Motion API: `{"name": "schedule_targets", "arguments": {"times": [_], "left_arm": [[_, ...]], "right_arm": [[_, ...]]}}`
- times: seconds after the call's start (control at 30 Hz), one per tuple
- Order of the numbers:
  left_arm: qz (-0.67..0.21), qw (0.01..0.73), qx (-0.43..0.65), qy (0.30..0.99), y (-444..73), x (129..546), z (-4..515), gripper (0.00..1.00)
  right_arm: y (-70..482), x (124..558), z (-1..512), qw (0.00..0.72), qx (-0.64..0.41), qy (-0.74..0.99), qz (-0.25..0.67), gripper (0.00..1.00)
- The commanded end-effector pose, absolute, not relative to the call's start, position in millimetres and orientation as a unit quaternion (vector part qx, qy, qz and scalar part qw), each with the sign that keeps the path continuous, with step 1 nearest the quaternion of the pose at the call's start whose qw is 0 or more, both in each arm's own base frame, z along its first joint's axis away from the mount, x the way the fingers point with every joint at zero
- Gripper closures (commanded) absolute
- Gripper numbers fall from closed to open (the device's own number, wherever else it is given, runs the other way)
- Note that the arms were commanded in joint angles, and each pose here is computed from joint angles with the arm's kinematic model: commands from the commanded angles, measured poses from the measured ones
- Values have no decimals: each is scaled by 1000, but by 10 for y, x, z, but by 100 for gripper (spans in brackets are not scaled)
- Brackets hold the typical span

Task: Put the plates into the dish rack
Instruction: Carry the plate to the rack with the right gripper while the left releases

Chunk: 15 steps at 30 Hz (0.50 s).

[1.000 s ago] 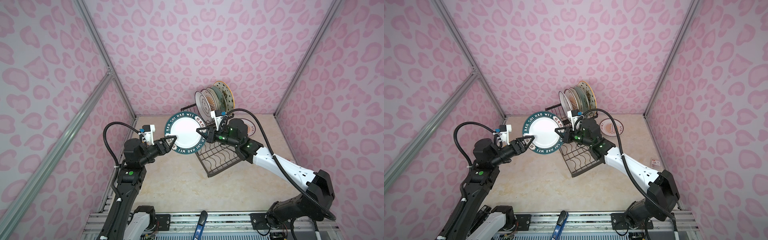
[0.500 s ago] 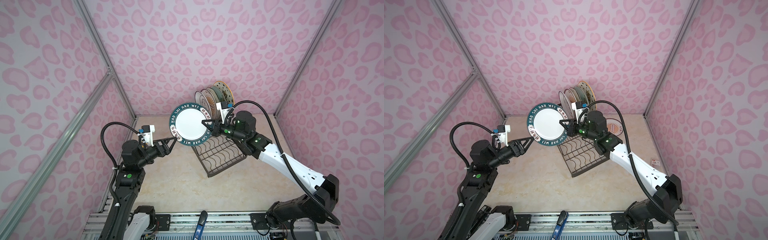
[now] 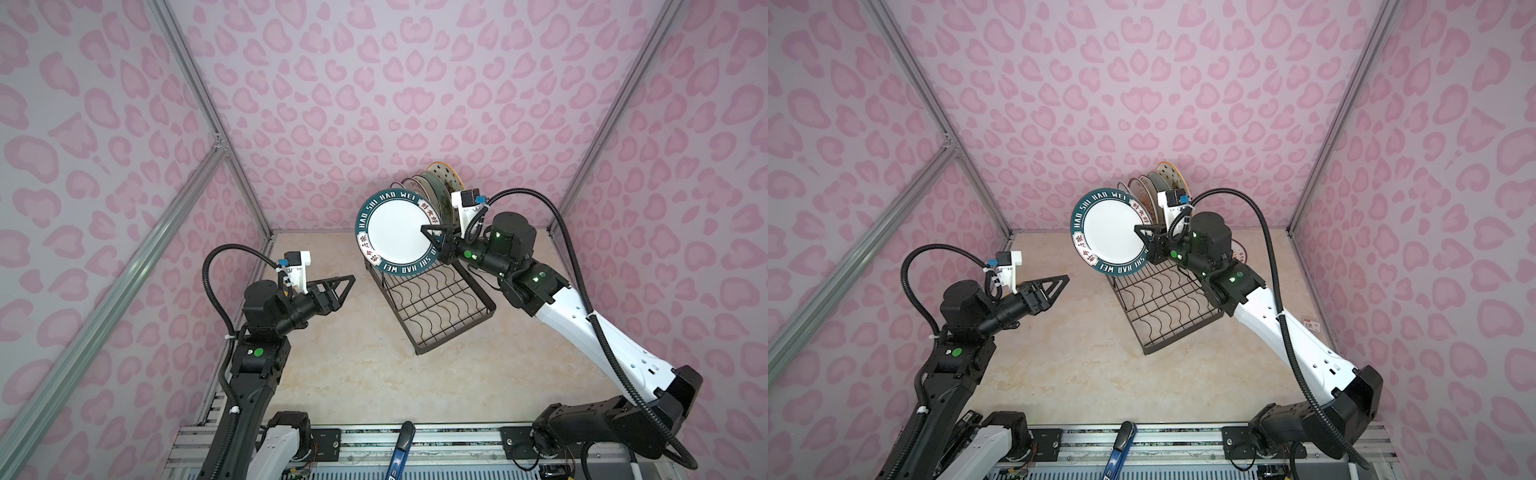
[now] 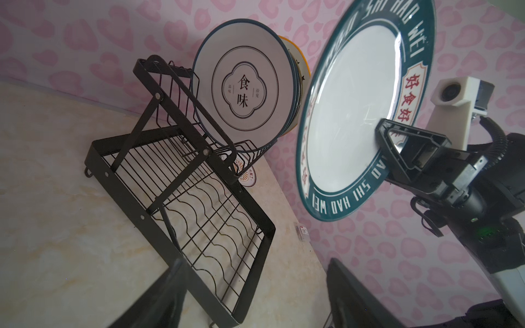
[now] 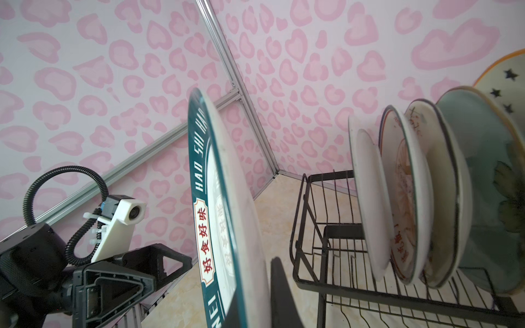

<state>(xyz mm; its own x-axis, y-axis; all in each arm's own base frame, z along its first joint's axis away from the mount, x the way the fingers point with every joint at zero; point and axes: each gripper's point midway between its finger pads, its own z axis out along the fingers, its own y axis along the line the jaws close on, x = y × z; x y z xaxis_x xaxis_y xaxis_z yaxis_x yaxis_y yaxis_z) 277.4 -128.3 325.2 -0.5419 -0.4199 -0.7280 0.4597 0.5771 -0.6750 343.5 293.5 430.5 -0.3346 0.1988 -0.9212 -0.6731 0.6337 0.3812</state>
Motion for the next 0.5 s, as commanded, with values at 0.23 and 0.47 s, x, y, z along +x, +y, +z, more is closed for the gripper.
{"name": "schedule_targets", "arguments": {"times": [0.23, 0.47], "left_arm": [[-463, 472, 0, 750, -1279, 2869, 3108, 21], [-420, 465, 0, 779, -1211, 2861, 3012, 20]], "right_arm": [[2852, 3678, 4849, 640, -169, 678, 321, 100], [2884, 3890, 4996, 681, -169, 681, 208, 100]]}}
